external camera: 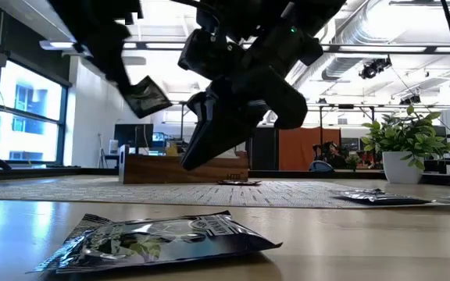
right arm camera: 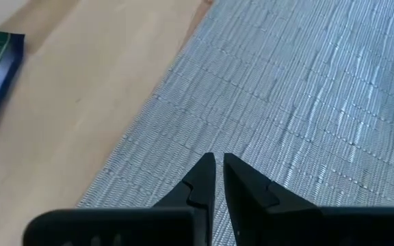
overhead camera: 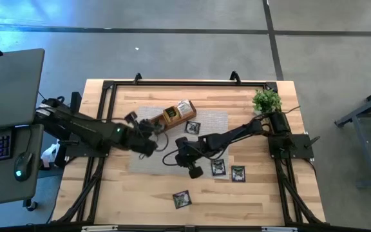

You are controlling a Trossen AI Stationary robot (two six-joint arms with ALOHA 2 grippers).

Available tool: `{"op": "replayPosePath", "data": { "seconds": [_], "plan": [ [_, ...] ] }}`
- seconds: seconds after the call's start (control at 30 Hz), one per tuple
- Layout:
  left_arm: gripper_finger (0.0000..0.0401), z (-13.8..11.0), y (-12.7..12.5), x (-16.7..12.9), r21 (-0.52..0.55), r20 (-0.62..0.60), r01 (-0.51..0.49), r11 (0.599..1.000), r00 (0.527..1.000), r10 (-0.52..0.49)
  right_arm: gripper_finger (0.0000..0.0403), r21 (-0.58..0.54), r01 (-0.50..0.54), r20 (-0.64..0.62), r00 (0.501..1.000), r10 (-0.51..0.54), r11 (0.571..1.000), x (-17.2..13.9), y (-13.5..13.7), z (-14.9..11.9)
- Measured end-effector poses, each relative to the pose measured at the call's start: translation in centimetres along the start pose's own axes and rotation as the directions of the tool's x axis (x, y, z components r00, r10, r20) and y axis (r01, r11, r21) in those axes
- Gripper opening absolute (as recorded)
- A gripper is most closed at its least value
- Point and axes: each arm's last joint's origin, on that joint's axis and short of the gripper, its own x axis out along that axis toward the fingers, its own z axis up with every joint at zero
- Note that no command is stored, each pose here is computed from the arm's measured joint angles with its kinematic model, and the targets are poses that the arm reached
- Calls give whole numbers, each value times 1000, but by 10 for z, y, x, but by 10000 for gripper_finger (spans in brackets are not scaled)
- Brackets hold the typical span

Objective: Pick & Place Tea
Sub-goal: Put the purple tea bag into the left section of the wooden organizer

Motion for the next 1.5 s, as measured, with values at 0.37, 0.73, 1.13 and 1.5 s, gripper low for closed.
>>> {"op": "replayPosePath", "data": {
  "seconds": [0.37,0.73,1.13,1.5],
  "plan": [
    [0,11,23,63,133,-196,-129,983,969,154,28,8,-2,-9,1000,2,1000,0,0,-1],
    [0,3,7,87,287,-259,-127,950,944,204,28,11,-7,-24,1000,7,1000,-1,1,-2],
    [10,6,3,90,351,-212,-121,929,955,205,28,6,-5,-18,1000,5,1000,-1,0,-1],
    [68,5,1,93,363,-225,-116,925,952,208,28,6,-5,-18,1000,6,1000,-1,0,-1]
  ]
}}
